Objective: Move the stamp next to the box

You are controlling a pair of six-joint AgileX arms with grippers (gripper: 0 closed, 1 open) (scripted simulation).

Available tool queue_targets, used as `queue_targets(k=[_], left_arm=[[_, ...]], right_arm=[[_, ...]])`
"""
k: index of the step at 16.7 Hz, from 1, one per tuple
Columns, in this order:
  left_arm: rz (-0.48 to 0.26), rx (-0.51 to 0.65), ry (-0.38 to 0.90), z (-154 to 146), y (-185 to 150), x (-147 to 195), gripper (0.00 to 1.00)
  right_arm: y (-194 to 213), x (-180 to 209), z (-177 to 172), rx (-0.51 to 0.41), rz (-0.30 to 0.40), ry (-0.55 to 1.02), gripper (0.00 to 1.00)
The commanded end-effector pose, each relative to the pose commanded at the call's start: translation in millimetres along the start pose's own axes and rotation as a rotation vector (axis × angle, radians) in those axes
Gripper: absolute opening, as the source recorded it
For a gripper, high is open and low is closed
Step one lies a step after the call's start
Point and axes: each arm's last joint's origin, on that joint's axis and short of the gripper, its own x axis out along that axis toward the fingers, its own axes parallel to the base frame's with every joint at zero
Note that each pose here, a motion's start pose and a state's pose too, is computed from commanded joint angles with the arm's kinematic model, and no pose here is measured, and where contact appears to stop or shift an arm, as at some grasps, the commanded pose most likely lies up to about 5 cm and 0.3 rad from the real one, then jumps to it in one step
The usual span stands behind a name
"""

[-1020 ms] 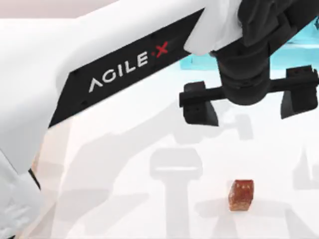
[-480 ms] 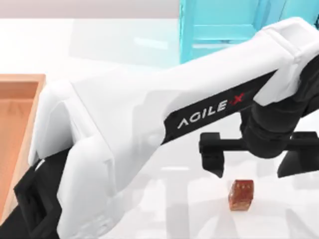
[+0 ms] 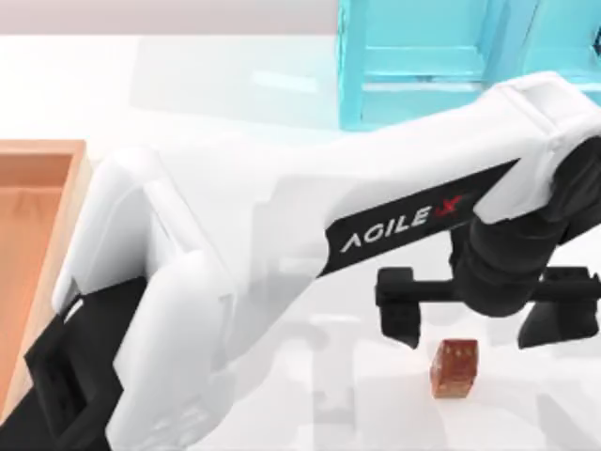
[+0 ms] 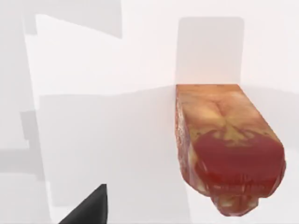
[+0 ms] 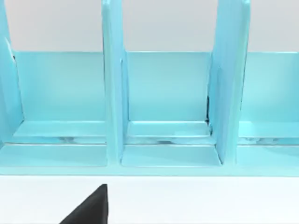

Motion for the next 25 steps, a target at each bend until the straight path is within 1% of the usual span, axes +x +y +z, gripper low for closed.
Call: queue_targets(k=[3,5,7,11,24,25], left_arm=[[-0.005,0.000,-0.003,-0.2,-0.7,39.6,1.00],[-0.003,0.000,-0.002,-2.0,0.9,60.0,1.00],[-0.001,0.000,-0.001,-3.1,2.0,69.3,1.00],[-0.001,0.000,0.000,-3.2,2.0,69.8,1.00],[-0.001,0.000,0.000,-3.2,2.0,69.8,0.02],[-0.001,0.000,0.000,-3.2,2.0,69.8,0.00]], right_arm=[[0.0,0.0,0.0,0.000,0.000,0.000,1.00],[0.0,0.0,0.0,0.000,0.000,0.000,1.00],[0.0,0.0,0.0,0.000,0.000,0.000,1.00],[0.0,0.0,0.0,0.000,0.000,0.000,1.00],[0.0,0.0,0.0,0.000,0.000,0.000,1.00],[0.0,0.0,0.0,0.000,0.000,0.000,1.00]])
